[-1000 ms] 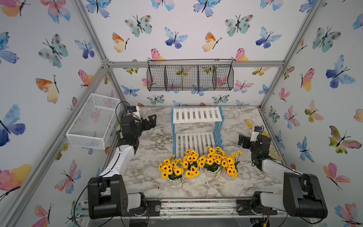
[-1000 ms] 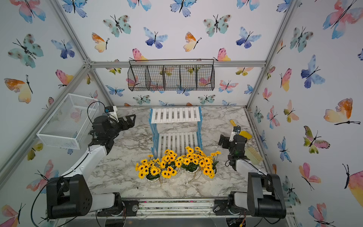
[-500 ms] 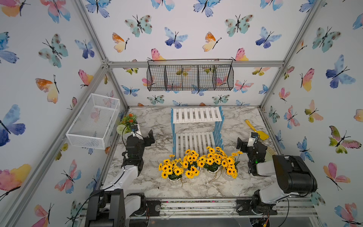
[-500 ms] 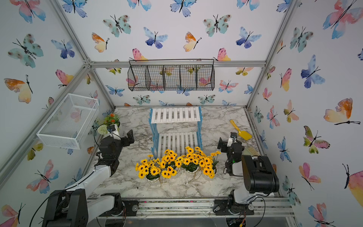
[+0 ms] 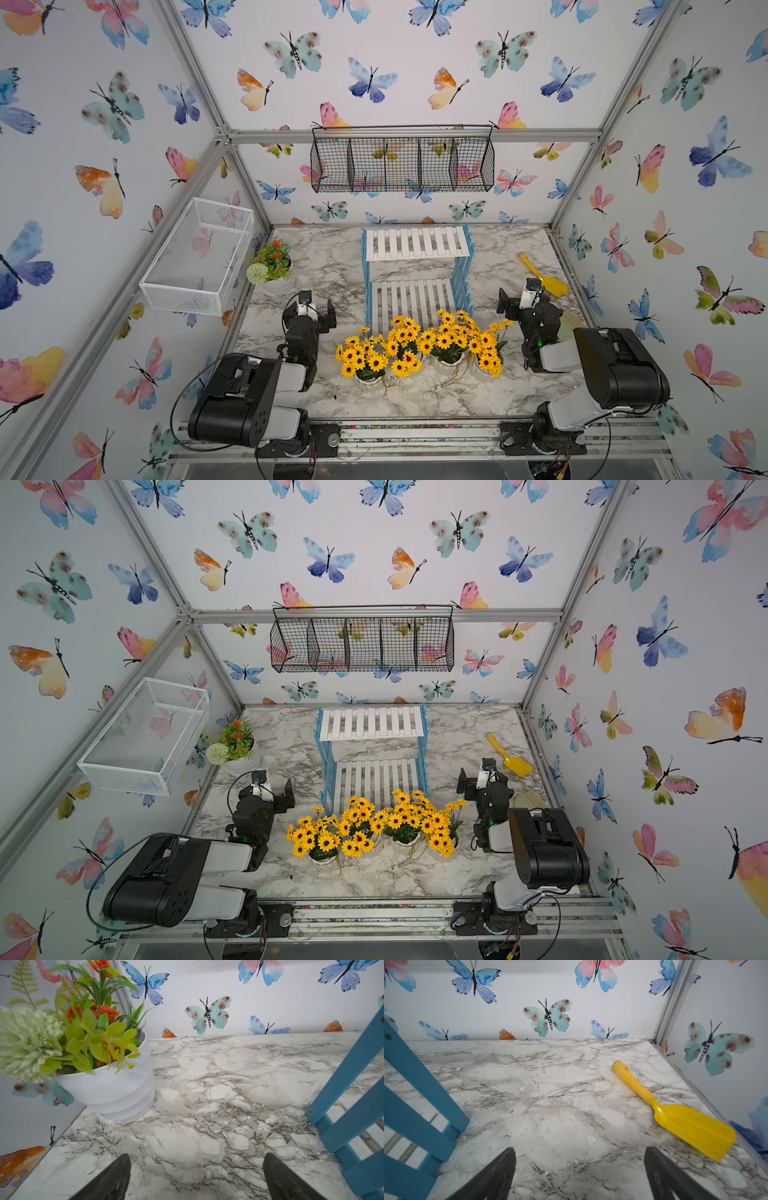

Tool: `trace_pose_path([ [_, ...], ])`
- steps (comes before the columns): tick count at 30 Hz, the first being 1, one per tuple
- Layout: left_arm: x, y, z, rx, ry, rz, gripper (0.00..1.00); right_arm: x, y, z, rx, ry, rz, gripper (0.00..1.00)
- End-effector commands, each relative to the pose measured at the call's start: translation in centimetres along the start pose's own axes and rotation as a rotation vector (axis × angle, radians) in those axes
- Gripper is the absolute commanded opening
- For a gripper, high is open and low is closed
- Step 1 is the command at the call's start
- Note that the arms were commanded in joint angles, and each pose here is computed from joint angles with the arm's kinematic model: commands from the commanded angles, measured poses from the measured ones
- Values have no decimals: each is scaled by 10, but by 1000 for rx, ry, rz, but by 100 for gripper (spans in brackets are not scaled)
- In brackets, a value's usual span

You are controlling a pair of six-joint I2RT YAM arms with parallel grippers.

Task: Take the sunflower pots off the shelves
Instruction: Reset both arms

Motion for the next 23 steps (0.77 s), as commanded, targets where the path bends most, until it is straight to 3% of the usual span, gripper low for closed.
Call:
trace_pose_path([
  [1, 22, 0, -1, 12, -29, -143, 98, 2, -1, 5, 68, -38, -30, 99],
  [23, 15, 4, 2, -45, -41, -121, 98, 2, 7, 3, 46, -19, 7, 99],
])
Point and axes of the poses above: each gripper's point midway between its finger pads, its own y axis out along the fingers, its own z axis along the line the jaws close on, x = y × z, the point moved 10 cm from there along -y, back along the fingers, and after that the axes turned 9 degrees about -y, right-handed, at the moved point
